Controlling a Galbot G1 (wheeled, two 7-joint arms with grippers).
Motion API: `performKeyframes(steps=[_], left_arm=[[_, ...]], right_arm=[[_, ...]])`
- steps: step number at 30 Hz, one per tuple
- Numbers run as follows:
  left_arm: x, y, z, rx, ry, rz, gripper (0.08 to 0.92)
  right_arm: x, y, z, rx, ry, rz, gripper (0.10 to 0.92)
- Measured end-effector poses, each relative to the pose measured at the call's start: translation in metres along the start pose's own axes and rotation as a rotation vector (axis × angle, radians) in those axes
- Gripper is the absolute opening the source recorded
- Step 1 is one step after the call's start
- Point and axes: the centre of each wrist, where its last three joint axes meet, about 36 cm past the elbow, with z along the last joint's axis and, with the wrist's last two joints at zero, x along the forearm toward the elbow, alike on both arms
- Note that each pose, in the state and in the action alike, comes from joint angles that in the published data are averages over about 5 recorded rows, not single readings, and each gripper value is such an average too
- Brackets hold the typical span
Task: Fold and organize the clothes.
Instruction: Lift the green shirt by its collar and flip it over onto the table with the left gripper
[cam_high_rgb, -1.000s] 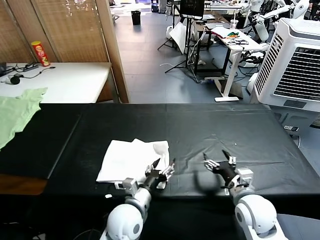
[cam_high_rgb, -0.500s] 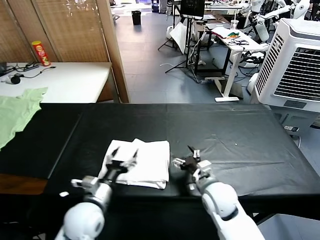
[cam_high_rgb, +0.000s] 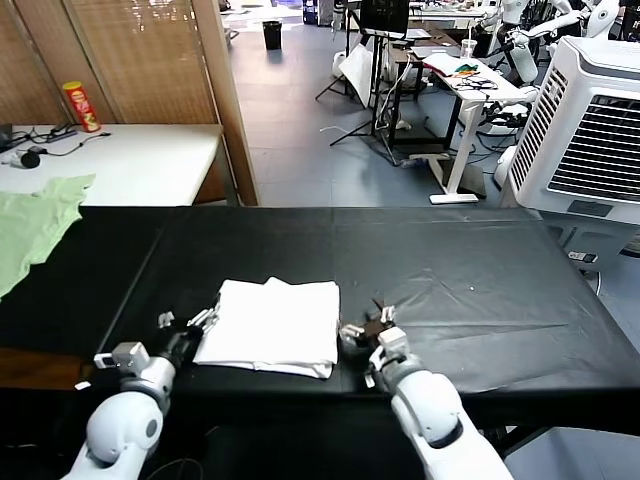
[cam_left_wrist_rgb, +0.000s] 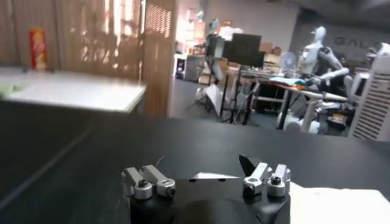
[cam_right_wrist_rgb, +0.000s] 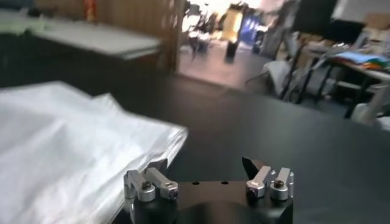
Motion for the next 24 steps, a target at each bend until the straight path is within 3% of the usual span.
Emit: performKeyframes(steps=[12, 15, 24], left_arm=[[-0.011, 0.014, 0.012, 0.22, 0.1, 0.031, 0.786], [-0.012, 0.016, 0.011, 0.266, 0.116, 0.041, 0.687], [-0.013, 0.017, 0.008, 0.313, 0.132, 0.06, 0.202]], right_arm=[[0.037, -0.02, -0.028, -0.134, -0.108, 0.014, 0.798], [0.04, -0.023, -0.029, -0.138, -0.116, 0.023, 0.798], [0.05, -0.03, -0.031, -0.144, -0.129, 0.053, 0.798]])
